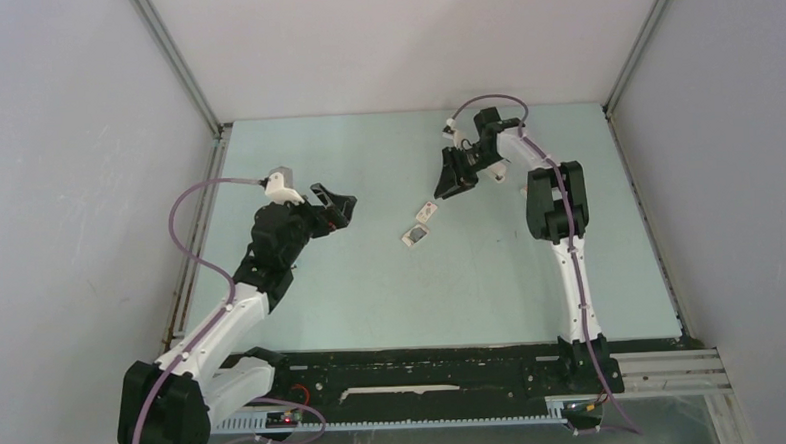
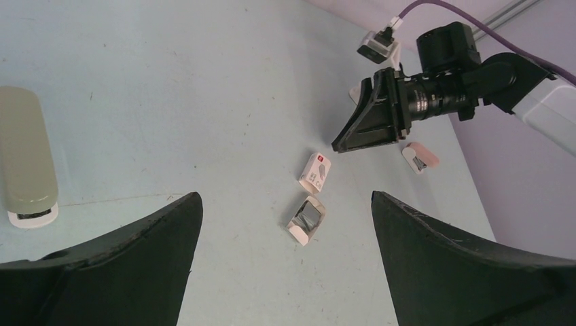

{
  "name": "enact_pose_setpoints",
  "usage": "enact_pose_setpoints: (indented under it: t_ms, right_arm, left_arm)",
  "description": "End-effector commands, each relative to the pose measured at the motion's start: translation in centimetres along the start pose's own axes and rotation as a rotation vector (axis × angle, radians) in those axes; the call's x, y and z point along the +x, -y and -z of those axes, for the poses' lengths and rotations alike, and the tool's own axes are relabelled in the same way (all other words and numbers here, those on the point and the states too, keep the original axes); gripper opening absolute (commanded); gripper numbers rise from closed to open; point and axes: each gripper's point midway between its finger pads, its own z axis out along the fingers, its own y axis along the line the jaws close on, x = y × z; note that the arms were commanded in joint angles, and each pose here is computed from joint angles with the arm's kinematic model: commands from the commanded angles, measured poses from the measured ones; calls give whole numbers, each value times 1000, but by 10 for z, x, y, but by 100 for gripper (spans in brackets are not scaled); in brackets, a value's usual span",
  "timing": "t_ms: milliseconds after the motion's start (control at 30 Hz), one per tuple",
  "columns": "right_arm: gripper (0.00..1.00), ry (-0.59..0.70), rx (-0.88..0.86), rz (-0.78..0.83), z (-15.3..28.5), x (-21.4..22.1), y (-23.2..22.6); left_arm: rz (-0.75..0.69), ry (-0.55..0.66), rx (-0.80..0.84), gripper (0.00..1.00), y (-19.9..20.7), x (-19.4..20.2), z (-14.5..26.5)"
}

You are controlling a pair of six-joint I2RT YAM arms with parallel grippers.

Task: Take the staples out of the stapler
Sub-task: Pick up the staple box from the center of the board.

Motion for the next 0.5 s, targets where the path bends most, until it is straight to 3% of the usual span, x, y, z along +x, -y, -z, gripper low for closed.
enact_pose_setpoints:
  t_ms: [0, 267, 467]
  right_arm:
    - [48, -13, -48, -39, -9, -2, -14]
    - [40, -60, -93, -69, -23, 13, -20]
    - [28, -70, -104, -71, -25, 17, -23]
  left_arm:
    - [21, 14, 32, 100, 5, -1, -1]
    - [32, 4, 29, 100, 4, 3, -2]
    - [36, 4, 31, 100, 4, 3, -1]
